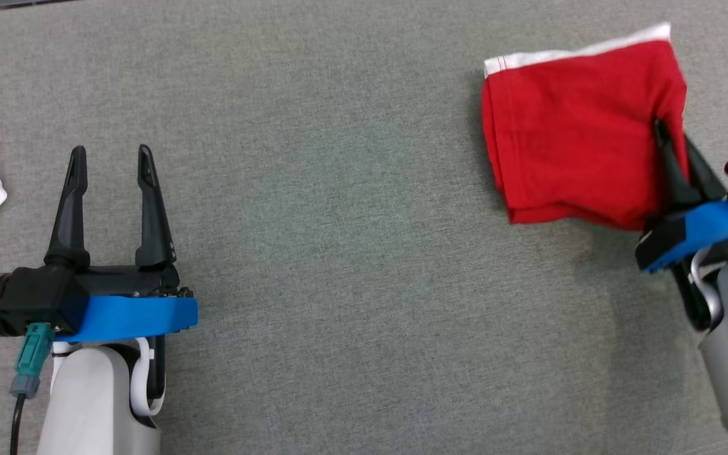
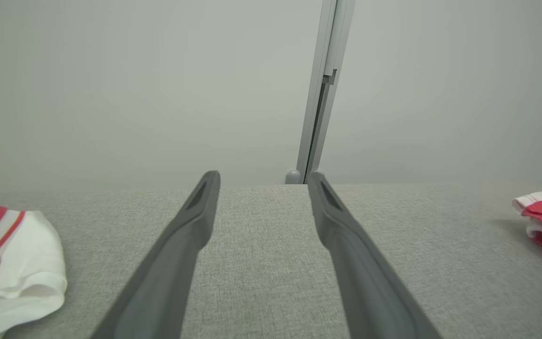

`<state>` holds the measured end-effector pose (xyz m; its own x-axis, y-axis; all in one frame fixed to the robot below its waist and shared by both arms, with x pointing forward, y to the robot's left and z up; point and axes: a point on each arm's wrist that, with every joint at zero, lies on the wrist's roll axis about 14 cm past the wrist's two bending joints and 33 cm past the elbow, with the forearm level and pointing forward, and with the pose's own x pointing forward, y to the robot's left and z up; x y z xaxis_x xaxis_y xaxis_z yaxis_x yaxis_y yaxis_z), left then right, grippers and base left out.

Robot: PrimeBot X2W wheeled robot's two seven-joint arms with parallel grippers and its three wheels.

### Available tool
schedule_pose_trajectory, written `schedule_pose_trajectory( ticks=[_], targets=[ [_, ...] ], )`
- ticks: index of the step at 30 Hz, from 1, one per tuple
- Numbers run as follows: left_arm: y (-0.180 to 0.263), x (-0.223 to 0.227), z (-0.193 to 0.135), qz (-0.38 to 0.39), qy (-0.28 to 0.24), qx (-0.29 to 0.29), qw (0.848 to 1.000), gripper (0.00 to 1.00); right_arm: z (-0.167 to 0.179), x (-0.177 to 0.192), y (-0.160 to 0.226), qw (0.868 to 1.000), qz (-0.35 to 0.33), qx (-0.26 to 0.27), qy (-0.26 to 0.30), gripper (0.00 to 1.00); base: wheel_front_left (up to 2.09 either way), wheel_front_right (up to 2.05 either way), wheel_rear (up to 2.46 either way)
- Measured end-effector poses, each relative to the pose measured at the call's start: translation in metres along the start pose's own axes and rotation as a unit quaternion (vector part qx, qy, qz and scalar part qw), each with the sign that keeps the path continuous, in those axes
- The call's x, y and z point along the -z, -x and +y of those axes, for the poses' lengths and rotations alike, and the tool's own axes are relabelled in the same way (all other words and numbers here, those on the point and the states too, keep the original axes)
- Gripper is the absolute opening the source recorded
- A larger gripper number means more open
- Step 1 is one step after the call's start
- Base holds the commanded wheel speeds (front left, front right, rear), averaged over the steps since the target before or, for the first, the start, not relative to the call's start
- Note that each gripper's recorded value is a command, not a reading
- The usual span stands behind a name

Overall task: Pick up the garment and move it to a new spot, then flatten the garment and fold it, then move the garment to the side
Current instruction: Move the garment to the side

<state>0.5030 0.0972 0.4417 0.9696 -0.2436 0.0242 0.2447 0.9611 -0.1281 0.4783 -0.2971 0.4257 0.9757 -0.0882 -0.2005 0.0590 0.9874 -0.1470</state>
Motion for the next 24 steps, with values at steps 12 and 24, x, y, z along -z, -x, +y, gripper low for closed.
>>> schedule_pose_trajectory(
  ticks=[12,24],
  targets=[
    [-0.012,0.017,0.01,0.006,-0.009,0.003,1.0,1.0,-0.056,-0.025,-0.057,0.992,0.031,0.016,0.123,0.0,0.0,0.0,0.0],
    [-0.017,0.032,0.025,0.013,-0.018,-0.005,1.0,1.0,-0.112,-0.015,-0.09,0.98,0.082,0.076,0.165,0.0,0.0,0.0,0.0]
  ],
)
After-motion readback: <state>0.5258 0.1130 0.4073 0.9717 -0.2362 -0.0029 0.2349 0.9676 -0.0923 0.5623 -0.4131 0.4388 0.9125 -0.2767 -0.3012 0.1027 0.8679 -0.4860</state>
